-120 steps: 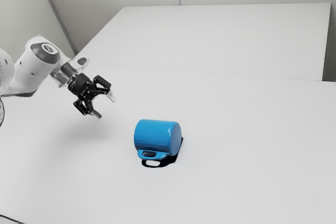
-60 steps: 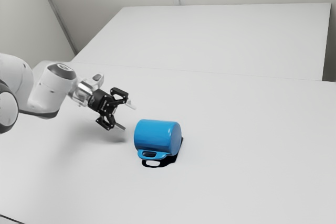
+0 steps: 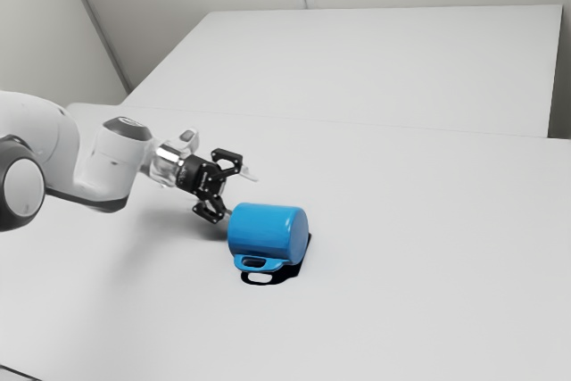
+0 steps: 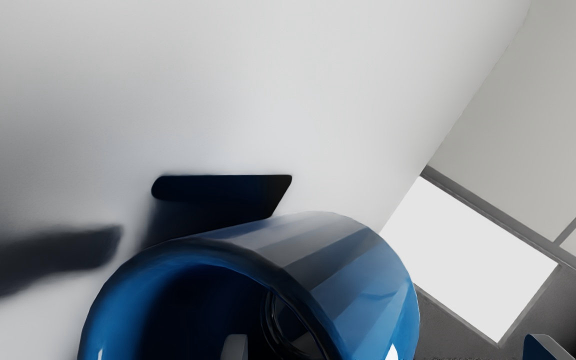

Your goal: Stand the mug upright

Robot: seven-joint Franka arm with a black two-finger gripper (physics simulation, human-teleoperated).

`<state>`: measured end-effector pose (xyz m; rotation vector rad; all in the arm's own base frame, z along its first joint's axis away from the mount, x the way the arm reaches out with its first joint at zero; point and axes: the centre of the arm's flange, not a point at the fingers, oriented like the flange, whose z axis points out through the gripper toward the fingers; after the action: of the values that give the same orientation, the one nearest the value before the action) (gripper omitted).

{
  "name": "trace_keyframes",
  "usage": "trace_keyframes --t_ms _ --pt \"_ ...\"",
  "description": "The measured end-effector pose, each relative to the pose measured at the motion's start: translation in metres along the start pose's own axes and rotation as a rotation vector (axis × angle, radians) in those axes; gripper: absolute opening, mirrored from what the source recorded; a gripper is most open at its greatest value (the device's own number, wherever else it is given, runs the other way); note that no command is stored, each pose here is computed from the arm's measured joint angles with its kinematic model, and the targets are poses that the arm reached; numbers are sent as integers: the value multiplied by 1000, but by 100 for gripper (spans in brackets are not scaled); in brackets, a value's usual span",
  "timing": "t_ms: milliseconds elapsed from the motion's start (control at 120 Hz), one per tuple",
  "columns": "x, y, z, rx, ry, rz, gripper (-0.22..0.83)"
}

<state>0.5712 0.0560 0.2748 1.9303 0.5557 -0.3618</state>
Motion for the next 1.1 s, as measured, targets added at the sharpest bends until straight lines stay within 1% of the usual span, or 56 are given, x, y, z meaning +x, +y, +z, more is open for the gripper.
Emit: trace_keyframes --t_ms 133,167,267,317,392,475,625,700,833,933,1100 --pt "-1 7 11 -6 -13 -2 61" --pt "-1 8 12 -2 -13 -2 53" --pt "-1 11 12 33 -19 6 25" --pt "-2 12 13 44 -21 7 14" --pt "-2 17 15 55 -24 12 3" --pt "-3 24 22 64 -35 17 -5" --pt "-5 31 34 77 -48 17 -12" --pt "-4 34 35 83 -43 16 -13" --pt "-6 58 22 134 -18 61 -15" --pt "-15 85 15 226 -3 130 -15" --pt "-46 124 4 432 45 259 -14"
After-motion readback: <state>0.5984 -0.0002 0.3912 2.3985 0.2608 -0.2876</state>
